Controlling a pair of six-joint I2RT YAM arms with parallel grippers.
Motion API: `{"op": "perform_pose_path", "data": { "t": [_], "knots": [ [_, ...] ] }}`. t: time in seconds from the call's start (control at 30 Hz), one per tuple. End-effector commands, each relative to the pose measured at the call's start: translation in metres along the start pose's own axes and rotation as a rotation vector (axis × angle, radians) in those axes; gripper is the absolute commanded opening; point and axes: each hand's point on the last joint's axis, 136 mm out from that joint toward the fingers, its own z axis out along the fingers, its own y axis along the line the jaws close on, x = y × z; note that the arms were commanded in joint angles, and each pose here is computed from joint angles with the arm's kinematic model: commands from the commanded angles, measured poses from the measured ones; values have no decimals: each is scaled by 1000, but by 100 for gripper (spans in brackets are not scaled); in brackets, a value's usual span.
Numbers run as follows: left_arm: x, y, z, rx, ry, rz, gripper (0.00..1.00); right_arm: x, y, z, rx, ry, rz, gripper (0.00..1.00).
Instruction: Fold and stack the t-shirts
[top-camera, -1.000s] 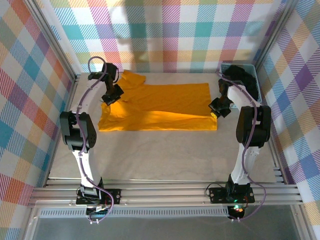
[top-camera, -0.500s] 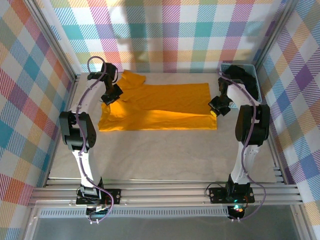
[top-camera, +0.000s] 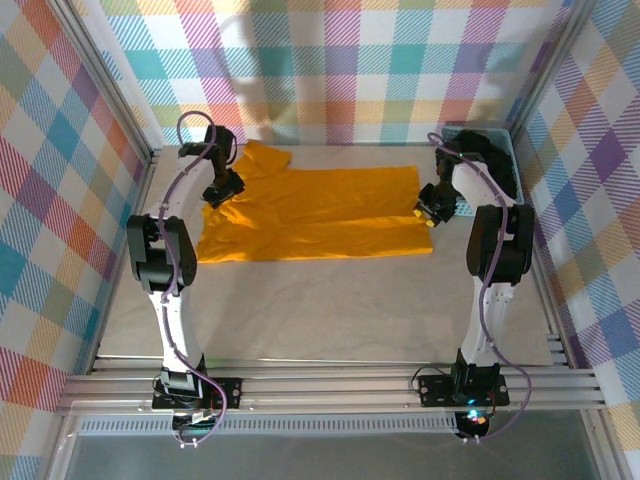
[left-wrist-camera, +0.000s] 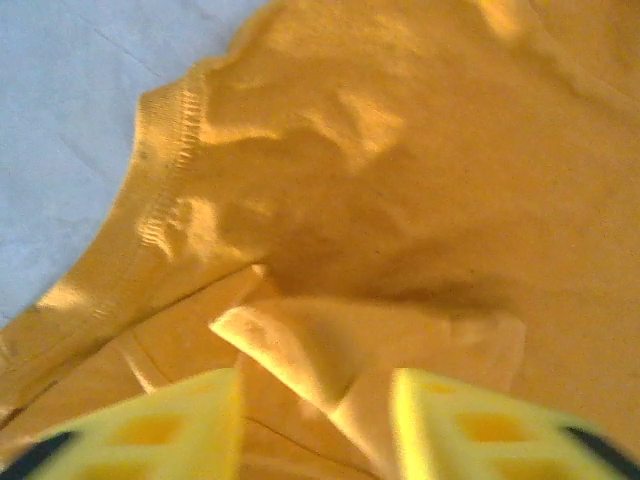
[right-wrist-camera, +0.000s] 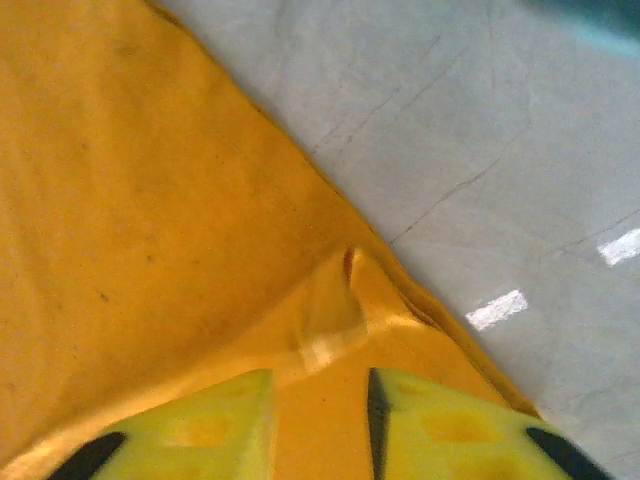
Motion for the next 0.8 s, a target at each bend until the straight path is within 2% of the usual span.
{"op": "perform_pose_path", "data": {
  "t": [0.0, 0.07, 0.1, 0.2, 0.3, 0.4, 0.5, 0.63, 0.77],
  "knots": [
    [-3, 33, -19, -81, -43, -12, 61, 5, -6, -23, 9, -14, -57, 39],
    [12, 52, -23, -124, -31, -42, 61, 12, -14, -36, 19, -31, -69, 43],
    [21, 62, -22, -149, -15, -56, 61, 17, -18, -41, 23, -37, -71, 49],
    [52, 89, -7, -161, 85, -131, 56, 37, -32, -44, 12, -25, -76, 52],
    [73, 101, 12, -128, 174, -199, 45, 59, -38, -35, -24, 27, -72, 43],
    [83, 93, 33, -54, 251, -244, 44, 73, -36, -18, -78, 83, -61, 35],
    [79, 84, 47, -30, 250, -263, 41, 73, -31, -6, -78, 98, -71, 27],
    [79, 83, 68, -65, 266, -291, 37, 66, -29, 14, -45, 111, -67, 24],
    [100, 121, 72, -243, 297, -330, 23, 65, -35, 29, 27, 139, -78, 24]
  ]
}}
